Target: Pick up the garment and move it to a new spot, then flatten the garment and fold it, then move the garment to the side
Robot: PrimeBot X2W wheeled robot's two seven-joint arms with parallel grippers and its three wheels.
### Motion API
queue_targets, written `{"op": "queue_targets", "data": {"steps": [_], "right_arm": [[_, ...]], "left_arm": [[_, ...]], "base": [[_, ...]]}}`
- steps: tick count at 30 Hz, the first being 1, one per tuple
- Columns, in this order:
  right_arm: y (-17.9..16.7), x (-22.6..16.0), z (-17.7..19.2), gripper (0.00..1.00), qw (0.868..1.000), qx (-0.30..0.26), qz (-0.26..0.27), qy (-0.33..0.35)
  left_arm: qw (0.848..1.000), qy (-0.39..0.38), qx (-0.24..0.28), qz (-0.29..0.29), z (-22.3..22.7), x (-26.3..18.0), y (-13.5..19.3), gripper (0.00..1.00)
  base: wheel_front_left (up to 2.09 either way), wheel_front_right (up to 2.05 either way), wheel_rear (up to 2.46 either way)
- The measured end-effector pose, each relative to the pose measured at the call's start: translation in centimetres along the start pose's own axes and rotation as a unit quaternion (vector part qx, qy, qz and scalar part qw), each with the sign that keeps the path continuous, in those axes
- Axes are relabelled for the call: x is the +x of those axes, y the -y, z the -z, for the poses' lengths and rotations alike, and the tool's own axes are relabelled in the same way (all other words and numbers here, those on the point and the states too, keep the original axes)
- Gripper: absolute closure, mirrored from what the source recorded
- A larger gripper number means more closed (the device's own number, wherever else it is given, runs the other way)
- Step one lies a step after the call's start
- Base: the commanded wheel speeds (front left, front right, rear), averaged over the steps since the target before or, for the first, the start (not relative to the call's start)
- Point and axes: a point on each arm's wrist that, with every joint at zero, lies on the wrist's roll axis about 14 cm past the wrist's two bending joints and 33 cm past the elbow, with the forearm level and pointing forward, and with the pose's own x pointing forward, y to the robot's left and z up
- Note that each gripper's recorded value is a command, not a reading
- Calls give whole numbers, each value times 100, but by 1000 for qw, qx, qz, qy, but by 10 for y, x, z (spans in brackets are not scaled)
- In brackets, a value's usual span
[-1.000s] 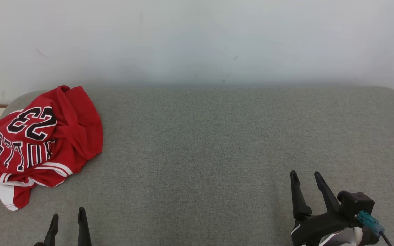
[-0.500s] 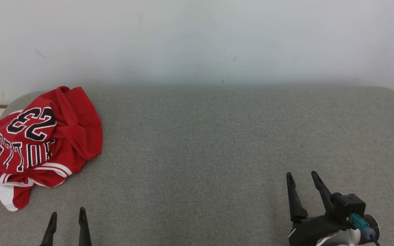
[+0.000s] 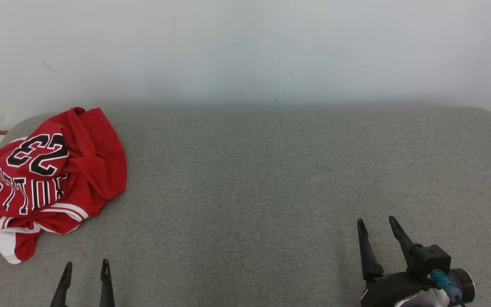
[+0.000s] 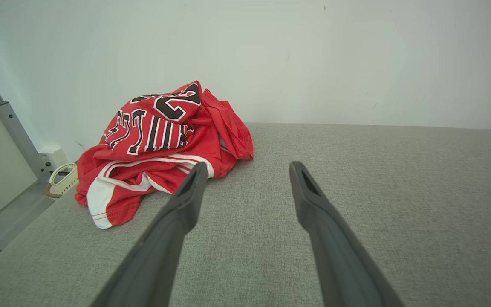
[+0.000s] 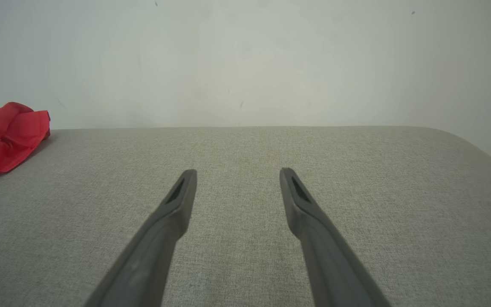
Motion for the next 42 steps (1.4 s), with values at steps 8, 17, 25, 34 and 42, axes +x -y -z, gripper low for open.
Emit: {"op": "queue_targets", "data": {"steps": [8, 17, 25, 34, 42], "right_arm": [[-3, -1, 2, 0, 1000, -26, -9, -5], [-4, -1, 3, 0, 999, -38, -12, -10], [0, -2, 0, 0, 999, -32, -4, -6], [3, -2, -5, 0, 1000, -17, 3, 4], [3, -3, -8, 0, 1000, -11, 4, 7]], "left_arm": [[999, 4, 30, 17, 1, -1, 5, 0], [999, -7, 43, 21, 10, -2, 5, 0], [999, -11, 42, 20, 12, -2, 4, 0], [999, -3, 35, 14, 7, 2, 1, 0], [999, 0, 32, 12, 4, 3, -1, 0]], "base": [[0, 0, 0], [0, 0, 0], [0, 0, 0], [0, 0, 0], [0, 0, 0]]}}
